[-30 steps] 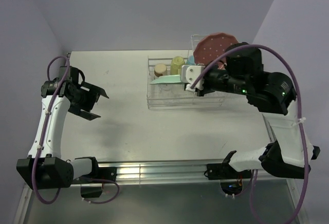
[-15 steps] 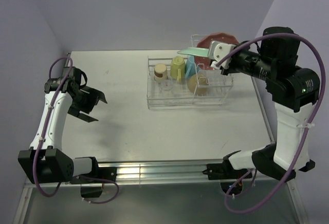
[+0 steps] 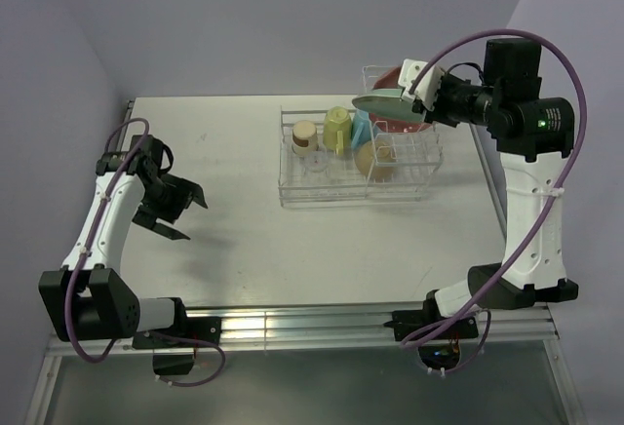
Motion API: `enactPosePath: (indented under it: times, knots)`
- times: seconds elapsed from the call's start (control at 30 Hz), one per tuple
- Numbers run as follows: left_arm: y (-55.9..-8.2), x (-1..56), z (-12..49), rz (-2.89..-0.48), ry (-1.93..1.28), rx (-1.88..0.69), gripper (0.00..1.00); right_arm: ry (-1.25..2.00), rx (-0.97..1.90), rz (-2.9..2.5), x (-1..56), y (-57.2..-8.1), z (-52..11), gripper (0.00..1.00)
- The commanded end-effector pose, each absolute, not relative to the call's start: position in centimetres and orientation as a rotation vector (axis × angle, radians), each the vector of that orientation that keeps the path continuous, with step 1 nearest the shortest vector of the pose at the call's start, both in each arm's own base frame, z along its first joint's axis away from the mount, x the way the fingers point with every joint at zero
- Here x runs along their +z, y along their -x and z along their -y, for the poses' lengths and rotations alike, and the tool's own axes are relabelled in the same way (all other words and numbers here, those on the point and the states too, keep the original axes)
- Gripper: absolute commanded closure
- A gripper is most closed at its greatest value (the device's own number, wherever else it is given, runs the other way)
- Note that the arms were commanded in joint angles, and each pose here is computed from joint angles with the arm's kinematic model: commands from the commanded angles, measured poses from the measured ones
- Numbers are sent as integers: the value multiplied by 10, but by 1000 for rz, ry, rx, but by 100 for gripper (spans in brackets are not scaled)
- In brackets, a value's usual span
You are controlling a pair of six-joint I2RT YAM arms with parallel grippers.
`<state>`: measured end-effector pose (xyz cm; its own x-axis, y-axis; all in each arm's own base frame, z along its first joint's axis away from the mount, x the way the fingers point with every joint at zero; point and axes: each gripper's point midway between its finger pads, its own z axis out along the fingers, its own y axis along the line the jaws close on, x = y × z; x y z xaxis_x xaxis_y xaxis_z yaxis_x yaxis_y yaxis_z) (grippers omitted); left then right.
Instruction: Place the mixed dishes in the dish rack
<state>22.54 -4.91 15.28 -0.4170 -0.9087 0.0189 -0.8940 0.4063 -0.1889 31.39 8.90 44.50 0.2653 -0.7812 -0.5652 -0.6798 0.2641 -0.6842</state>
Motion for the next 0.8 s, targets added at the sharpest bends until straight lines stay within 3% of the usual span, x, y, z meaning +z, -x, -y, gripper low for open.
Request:
enactPosePath:
  times: [0.0,0.77]
  knots:
    - [-228,148,53,-2559,1653,-267,14,1407,-189,-1325,473,-309,-84,100]
    - [-234,137,66,-2630,1587,-247,15,1448,-229,-1448,432,-324,-46,100]
